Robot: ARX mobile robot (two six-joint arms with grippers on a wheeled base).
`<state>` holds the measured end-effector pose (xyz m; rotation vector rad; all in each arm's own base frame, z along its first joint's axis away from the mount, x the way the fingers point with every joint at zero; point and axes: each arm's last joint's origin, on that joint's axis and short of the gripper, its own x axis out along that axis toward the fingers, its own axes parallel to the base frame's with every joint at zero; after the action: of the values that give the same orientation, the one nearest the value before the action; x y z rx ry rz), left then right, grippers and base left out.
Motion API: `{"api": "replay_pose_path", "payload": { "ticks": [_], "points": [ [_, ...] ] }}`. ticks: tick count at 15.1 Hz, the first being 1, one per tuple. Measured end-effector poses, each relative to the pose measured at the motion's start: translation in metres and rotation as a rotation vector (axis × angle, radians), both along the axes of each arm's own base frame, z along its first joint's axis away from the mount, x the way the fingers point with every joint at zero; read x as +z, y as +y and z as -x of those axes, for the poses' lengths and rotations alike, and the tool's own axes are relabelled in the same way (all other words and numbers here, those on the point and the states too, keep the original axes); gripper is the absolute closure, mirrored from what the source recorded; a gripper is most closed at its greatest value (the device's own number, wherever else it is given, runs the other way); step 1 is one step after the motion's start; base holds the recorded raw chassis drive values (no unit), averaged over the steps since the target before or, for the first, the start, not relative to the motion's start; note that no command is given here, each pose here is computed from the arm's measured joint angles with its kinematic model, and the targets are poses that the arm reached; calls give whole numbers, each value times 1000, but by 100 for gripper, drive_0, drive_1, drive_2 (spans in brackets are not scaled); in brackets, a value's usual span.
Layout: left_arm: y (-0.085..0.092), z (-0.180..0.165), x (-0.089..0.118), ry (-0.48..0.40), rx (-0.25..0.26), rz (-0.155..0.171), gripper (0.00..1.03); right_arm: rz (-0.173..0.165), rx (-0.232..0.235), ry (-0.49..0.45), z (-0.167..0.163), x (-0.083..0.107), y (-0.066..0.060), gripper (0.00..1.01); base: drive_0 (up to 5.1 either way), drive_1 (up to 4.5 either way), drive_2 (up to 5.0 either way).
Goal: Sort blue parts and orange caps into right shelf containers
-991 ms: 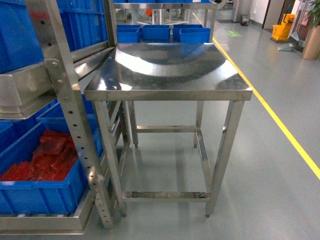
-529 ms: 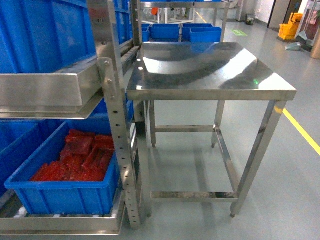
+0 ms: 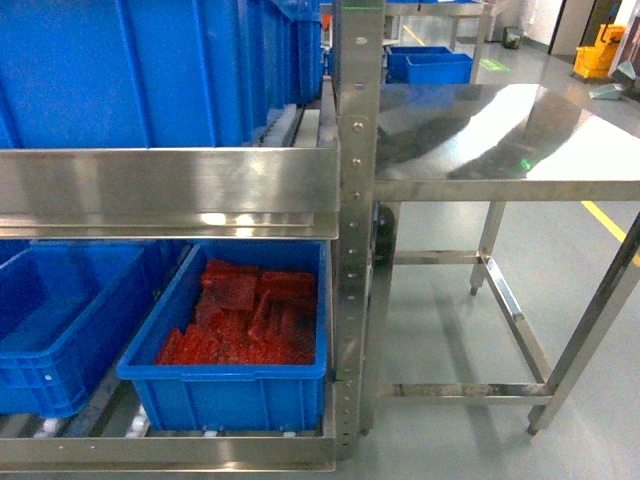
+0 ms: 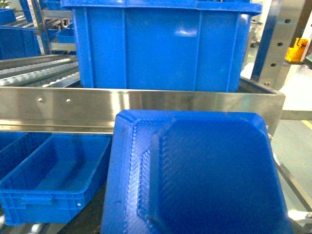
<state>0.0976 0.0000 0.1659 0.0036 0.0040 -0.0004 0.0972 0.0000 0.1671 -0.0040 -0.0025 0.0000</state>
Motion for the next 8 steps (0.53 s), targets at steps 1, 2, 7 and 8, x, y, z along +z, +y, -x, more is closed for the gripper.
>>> {"api": "replay_pose_path", "payload": {
  "ticks": [1, 2, 7, 8],
  "points": [
    [0, 0, 0, 2, 0, 0, 60, 0, 0, 1, 0, 0, 0, 56, -506, 239, 239],
    [0, 0, 0, 2, 1, 0, 60, 0, 0, -1, 0, 0, 0, 56, -501, 245, 245],
    [0, 0, 0, 0, 2, 0, 60, 0, 0, -6, 0, 1, 0, 56, -505, 241, 241],
    [0, 0, 0, 2, 1, 0, 60, 0, 0, -1, 0, 0, 0, 56, -503, 243, 243]
  ]
}}
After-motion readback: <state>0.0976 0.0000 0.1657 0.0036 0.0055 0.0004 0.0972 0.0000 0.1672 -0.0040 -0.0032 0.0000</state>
